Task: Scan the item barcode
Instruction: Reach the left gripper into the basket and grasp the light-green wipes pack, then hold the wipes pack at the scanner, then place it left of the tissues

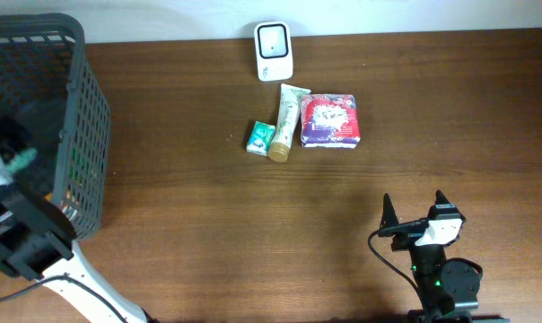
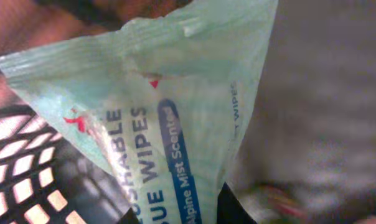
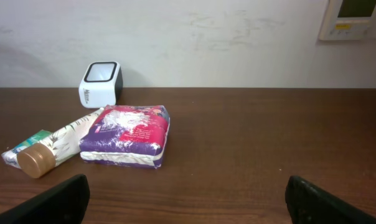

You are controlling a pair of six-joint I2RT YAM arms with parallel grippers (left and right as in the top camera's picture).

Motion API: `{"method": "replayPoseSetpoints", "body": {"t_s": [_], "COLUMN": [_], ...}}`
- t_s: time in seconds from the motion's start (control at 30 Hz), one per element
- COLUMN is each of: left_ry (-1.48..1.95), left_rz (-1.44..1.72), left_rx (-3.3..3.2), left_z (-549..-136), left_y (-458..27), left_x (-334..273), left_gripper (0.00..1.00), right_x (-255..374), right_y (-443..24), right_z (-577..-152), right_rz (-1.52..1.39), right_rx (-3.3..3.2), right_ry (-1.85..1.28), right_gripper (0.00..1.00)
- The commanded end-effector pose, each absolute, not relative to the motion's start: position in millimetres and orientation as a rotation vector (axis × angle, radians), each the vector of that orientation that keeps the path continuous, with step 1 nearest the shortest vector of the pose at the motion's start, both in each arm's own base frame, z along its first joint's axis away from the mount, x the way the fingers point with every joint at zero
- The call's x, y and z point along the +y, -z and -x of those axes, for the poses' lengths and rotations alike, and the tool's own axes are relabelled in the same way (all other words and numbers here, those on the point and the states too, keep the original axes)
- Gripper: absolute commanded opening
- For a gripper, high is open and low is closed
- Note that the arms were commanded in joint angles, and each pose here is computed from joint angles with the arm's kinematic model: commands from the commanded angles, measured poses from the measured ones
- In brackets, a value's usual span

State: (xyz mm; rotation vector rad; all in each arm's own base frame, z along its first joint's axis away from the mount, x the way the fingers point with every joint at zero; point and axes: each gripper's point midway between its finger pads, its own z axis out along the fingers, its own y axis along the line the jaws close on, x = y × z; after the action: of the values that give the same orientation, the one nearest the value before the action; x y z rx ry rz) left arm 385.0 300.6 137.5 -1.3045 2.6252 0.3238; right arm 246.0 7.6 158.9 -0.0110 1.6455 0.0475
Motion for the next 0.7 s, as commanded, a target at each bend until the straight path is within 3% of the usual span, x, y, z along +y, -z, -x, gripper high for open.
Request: {"method": "replayPoseSetpoints", "body": {"t_s": [0.0,0.17,0.3,0.47,0.53,0.67], "left_ry": [-0.104,0.305,0.661,0.766,0.696,0.405], "left_rz": [1.182,0.789,0.461,0.315,0.021,-0.18], "left_rx": [2.29,2.024,1.991,2.212,2.287,2.514], "left_z": [-407,-418,-423,-430,-434,-439], "left_y": [-275,-417,-464,-425,-406,-339], "left_x": [279,202,101,0,-47,-81], "left_gripper": [0.0,0.0,0.0,0.0,0.0,0.0], "right_x": [8,8,8,8,8,8], "right_y": [-156,-156,-156,-156,-156,-156], "right_z": [-246,-246,-246,-246,-246,-246], "right_rz": [0.007,0.007,0.007,0.007,0.007,0.007], "right_rx": [1.65,1.65,1.65,1.65,1.65,1.65], "right_ry": [-0.05,-0.05,-0.05,-0.05,-0.05,-0.05], "right_gripper": [0.99,0.99,0.99,0.99,0.99,0.99]}}
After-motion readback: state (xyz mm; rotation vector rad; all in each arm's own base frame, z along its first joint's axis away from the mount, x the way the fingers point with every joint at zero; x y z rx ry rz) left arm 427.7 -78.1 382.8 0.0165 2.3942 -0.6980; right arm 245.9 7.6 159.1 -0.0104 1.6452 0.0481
